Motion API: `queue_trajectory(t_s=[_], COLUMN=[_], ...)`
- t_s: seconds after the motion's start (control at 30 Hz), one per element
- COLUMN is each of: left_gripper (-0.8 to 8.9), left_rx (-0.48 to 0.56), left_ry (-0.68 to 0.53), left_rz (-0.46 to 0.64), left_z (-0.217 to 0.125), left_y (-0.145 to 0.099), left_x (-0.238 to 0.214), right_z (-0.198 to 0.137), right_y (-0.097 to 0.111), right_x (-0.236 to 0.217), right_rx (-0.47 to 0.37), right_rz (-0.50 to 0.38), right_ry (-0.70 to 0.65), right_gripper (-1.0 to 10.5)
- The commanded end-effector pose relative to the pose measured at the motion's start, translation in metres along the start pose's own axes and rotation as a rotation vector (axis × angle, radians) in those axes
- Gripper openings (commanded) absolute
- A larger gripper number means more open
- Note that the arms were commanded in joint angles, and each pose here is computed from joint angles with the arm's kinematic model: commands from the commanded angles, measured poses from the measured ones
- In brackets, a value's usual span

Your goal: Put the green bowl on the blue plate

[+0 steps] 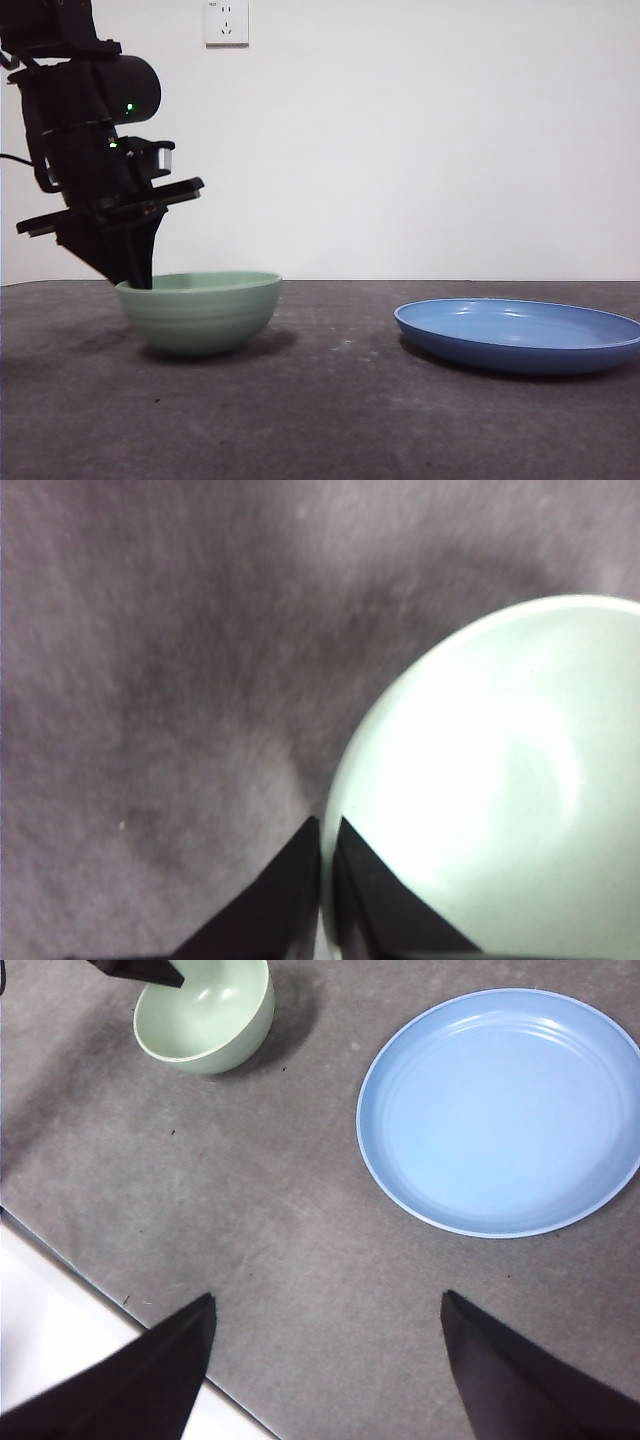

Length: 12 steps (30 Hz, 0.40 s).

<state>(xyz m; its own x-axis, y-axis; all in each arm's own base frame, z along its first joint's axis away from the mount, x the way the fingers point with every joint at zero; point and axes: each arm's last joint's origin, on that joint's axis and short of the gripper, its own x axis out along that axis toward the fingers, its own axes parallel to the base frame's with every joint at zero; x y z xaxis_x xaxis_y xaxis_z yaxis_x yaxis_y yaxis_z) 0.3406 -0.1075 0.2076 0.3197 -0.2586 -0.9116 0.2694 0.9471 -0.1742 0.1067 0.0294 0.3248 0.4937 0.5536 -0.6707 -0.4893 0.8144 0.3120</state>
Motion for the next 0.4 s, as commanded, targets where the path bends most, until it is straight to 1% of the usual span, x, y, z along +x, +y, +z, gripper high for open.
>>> queue_trajectory(t_s=[0.03, 0.13, 0.23, 0.4], left_gripper=[0.1, 0.1, 0.1, 0.1], left_rx=[-0.002, 0.018, 0.044, 0.136], left_ry=[-0.049, -0.088, -0.112, -0.169], left_rz=[-0.029, -0.083, -0.11, -0.164], left_z=[0.012, 0.017, 0.023, 0.031], left_y=[-0.011, -0.025, -0.043, -0.081], left_x=[-0.008, -0.022, -0.035, -0.05], right_z=[0.004, 0.004, 0.005, 0.006], right_y=[0.002, 0.002, 0.002, 0.002], right_x=[-0.003, -0.003, -0.003, -0.003], right_rx=[-0.02, -0.02, -0.023, -0.027], right_rz=[0.001, 0.0, 0.0, -0.001], right_ry=[-0.019, -0.019, -0.024, -0.032], right_gripper=[3.6, 3.6, 3.6, 3.6])
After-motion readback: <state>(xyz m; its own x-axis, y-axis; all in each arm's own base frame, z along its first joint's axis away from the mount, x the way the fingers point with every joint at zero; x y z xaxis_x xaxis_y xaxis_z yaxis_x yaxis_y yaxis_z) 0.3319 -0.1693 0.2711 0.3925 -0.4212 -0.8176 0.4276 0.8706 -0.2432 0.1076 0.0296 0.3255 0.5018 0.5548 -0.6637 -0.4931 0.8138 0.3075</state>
